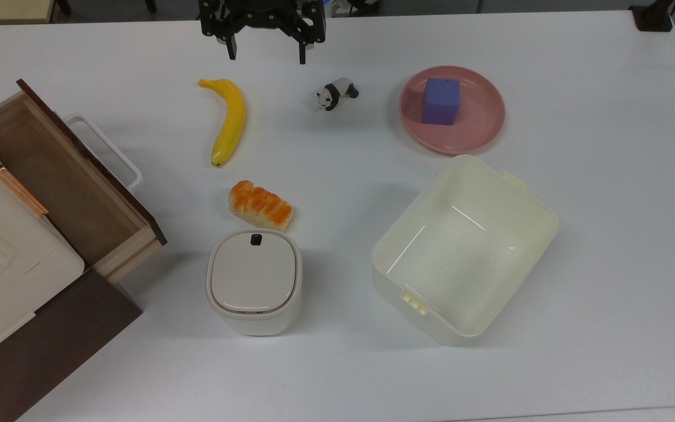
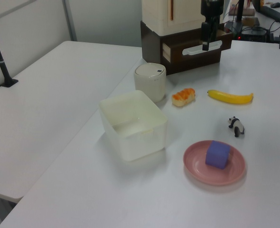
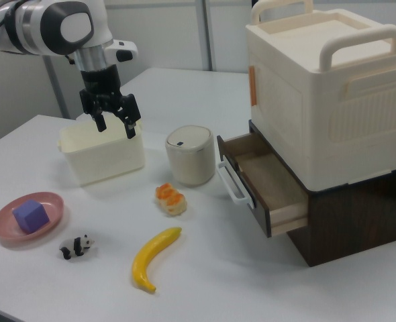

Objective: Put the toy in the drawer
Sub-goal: 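Move the gripper down toward the black-and-white panda toy, then close the gripper on the panda toy and lift it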

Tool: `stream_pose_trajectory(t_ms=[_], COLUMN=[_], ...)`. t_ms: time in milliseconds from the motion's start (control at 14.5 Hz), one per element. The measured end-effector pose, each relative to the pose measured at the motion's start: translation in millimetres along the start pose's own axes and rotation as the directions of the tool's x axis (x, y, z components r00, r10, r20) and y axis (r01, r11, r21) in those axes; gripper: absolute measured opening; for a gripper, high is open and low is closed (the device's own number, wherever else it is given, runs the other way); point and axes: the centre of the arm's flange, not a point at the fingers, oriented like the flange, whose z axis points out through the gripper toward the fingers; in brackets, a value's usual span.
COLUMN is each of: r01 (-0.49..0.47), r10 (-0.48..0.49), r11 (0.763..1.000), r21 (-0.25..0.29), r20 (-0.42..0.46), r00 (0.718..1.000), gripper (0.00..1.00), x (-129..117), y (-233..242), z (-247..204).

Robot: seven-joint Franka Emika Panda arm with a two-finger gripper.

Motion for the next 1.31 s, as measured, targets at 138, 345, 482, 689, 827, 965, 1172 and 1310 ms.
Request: stream_pose_trajectory(t_ms=[138,345,482,689,827,965,1172,1310], r01=[0.001,0.0,0.001,0.004,0.0,-0.013,-0.055,-0.16], r10=[-0.001,0.0,-0.001,-0.003,-0.002,-0.001,0.026,0.128], r11=[1.0,1.0,1.0,1.0,1.0,0.999,0.996,0.986], r21=[0.0,0.0,-0.002,-0.007,0.01,0.046,0.068,0.041], r20=[0.0,0.008,0.045,0.134,0.196,0.278,0.365,0.418], r00=[1.0,1.0,0.999,0.991,0.981,0.96,0.931,0.899], gripper=[1.0,1.0,1.0,1.0,1.0,1.0,1.0,1.0], x=[0.0,-0.1,-2.3,-10.0,-17.4,-26.2,-28.2,-29.2], y=[0.0,0.5,0.2,-0.5,-3.2,-9.0,-15.4,-25.4], z=[0.1,3.8,22.0,64.9,93.8,132.8,176.6,201.2])
